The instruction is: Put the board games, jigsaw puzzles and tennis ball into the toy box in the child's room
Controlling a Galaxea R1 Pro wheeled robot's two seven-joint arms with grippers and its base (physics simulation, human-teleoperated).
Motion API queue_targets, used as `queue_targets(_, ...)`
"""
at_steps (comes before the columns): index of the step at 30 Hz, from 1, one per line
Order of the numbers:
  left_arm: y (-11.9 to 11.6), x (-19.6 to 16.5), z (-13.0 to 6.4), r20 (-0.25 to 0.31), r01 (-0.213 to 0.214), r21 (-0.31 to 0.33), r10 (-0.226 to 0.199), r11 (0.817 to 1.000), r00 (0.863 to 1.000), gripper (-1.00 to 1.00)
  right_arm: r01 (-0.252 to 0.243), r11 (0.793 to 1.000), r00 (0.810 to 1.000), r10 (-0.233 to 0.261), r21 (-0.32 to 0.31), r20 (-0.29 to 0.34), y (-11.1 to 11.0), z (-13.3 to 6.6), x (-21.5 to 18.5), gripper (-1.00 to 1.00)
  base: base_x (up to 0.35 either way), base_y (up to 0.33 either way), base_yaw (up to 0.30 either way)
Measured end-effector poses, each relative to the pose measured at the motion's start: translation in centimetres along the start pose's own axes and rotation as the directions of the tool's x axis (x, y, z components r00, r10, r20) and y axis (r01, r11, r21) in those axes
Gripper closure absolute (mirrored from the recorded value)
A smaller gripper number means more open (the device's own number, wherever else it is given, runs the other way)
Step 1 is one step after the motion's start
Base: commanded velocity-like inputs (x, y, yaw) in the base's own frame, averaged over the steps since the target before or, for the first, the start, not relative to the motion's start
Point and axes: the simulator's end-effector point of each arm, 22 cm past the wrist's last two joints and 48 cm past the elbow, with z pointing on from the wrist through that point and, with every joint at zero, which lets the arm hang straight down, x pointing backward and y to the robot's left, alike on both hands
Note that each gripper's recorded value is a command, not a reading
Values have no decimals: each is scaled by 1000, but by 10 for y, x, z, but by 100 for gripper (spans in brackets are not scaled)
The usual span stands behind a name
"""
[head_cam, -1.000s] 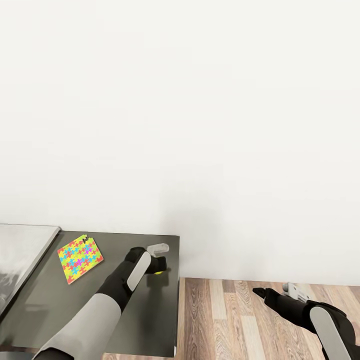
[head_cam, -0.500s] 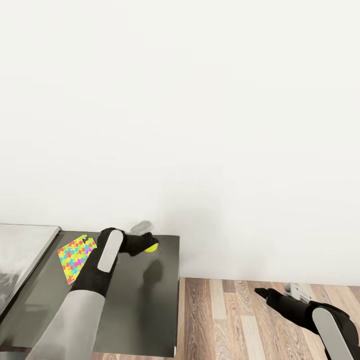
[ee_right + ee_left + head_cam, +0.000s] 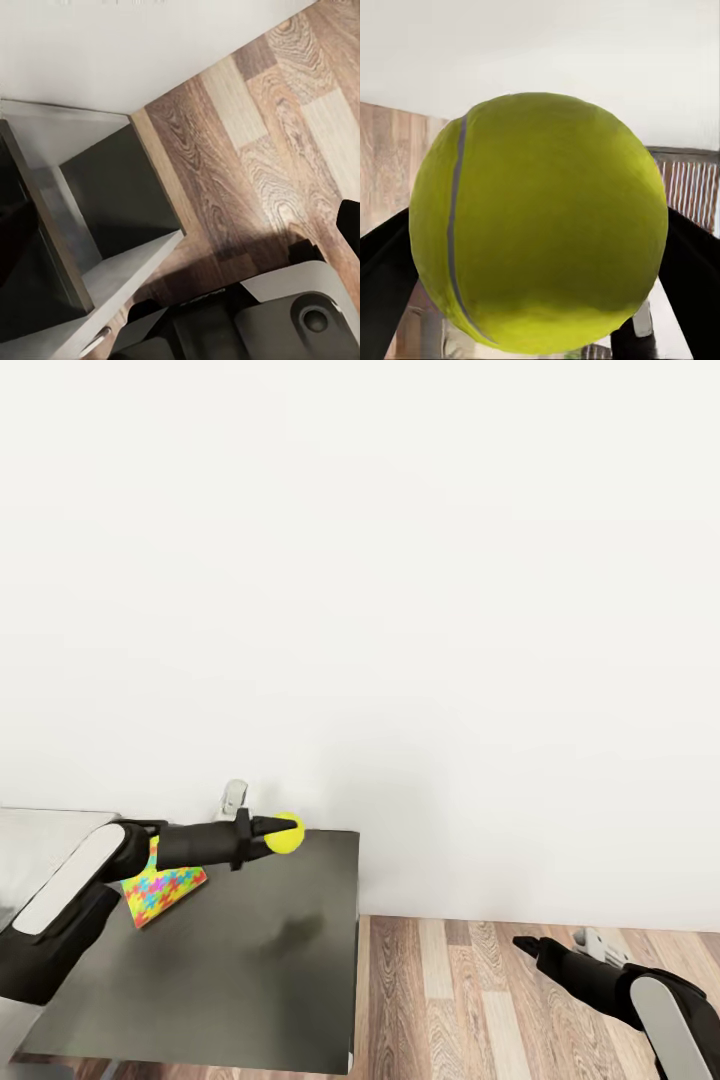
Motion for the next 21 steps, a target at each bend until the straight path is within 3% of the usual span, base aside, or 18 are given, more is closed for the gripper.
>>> queue_targets(3, -25, 6, -7, -16, -3, 121, 5, 993, 1000, 100, -7, 1000, 1000, 7, 3, 5, -3, -1, -2, -100, 0, 0, 0)
queue_targets(4, -37, 12, -17, -40, 3, 190, 5, 982, 999, 100, -13, 1000, 1000, 13, 5, 8, -5, -2, -4, -100, 0, 0, 0)
queue_targets(6, -42, 13, -20, -46, 5, 220, 5, 976, 999, 100, -15, 1000, 1000, 15, 5, 8, -5, -2, -4, -100, 0, 0, 0)
queue_targets(13, -43, 19, -18, -64, 10, 231, 5, 973, 998, 100, -73, 997, 997, 73, -2, 30, -13, -5, -12, -100, -156, 0, -9)
queue_targets(21, -48, 21, -19, -64, 2, 234, 14, 972, 998, 100, -80, 997, 996, 80, -11, 40, -12, -9, -15, -100, -34, 0, -93)
